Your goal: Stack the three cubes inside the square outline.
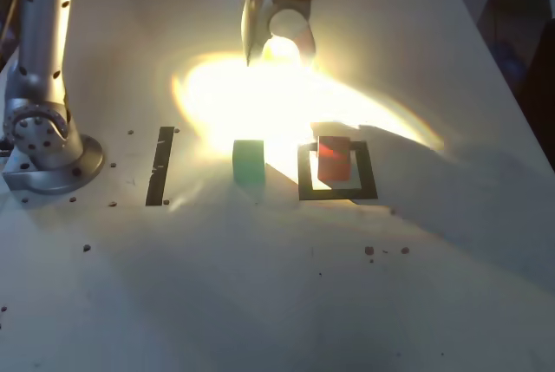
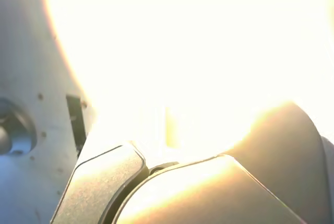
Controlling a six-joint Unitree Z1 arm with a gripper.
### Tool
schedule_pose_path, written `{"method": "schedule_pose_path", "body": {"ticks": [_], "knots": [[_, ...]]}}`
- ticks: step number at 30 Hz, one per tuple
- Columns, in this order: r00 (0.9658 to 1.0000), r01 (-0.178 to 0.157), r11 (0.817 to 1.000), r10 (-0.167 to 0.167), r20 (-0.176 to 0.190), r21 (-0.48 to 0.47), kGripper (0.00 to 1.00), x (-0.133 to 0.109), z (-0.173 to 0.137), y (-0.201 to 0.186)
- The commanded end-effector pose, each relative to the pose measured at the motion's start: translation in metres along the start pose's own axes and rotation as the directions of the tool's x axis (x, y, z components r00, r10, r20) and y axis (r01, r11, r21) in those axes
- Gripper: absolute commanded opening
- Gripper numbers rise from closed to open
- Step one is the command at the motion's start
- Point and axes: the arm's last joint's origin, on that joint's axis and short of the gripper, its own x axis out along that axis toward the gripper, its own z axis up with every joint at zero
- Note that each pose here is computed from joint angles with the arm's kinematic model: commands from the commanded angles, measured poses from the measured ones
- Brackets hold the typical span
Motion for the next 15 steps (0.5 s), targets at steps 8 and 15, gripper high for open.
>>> {"method": "schedule_pose_path", "body": {"ticks": [8,15], "knots": [[0.9993,0.014,0.995,-0.017,0.032,0.101,0.22,-0.048,0.012,-0.087],[0.9995,0.026,0.99,-0.028,0.015,0.137,0.22,-0.048,0.016,-0.117]]}}
